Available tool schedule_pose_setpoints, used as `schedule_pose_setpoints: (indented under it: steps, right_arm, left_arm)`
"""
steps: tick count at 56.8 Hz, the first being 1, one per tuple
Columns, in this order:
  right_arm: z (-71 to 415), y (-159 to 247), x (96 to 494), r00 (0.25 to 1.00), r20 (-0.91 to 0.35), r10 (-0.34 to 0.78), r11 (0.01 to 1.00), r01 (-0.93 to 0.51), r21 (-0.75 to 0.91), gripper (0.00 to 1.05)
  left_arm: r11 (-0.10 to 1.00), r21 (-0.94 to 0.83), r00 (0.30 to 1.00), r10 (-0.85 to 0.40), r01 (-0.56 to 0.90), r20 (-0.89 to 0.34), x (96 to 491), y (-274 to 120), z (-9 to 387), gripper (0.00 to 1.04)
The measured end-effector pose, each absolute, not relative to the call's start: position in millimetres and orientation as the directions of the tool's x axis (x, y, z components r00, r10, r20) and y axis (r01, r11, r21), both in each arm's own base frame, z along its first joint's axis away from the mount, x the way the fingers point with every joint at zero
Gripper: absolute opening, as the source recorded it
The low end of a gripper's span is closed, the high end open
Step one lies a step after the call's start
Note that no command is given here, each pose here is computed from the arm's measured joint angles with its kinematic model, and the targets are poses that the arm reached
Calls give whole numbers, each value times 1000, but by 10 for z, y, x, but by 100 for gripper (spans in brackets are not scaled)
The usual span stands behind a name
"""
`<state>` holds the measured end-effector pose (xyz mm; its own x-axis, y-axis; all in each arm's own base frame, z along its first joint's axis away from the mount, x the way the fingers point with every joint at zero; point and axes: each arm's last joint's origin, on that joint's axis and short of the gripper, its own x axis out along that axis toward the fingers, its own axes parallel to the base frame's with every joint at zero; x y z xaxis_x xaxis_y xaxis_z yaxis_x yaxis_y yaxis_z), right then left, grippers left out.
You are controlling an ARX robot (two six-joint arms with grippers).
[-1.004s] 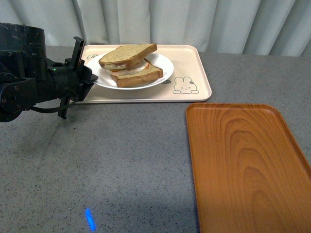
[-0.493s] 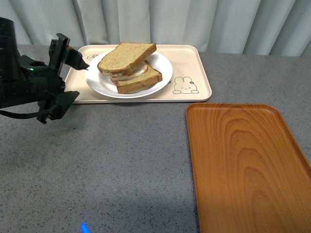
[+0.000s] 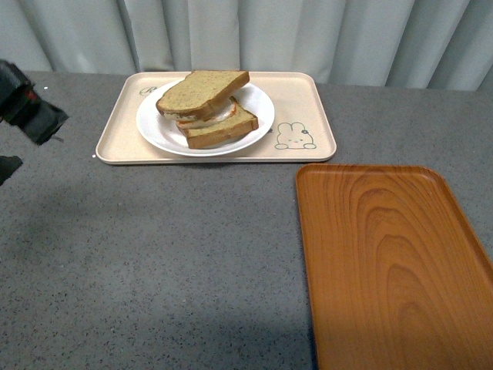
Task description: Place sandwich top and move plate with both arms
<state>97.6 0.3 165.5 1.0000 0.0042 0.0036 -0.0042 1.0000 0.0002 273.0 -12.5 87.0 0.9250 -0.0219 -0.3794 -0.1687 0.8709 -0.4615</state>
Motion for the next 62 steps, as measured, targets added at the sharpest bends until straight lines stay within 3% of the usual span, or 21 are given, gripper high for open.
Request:
schedule_pose_setpoints:
  steps: [11,22,62]
  right_arm:
    - [1655,3,976,1000,4,4,1000,-4,1,96]
    - [1655,2,976,1000,4,3,1000,-3,1,96]
    - [1654,3,976,1000,3,4,1000,-4,1,96]
  left_arm:
    - [975,-220,993,-8,-17,-116,2406,-29,1141,37]
    - [997,-73,999,-4,0,-53,2042,-9,1308,4]
    - [1000,-9,1000,-2,2,-6,1448,-4,1643,4]
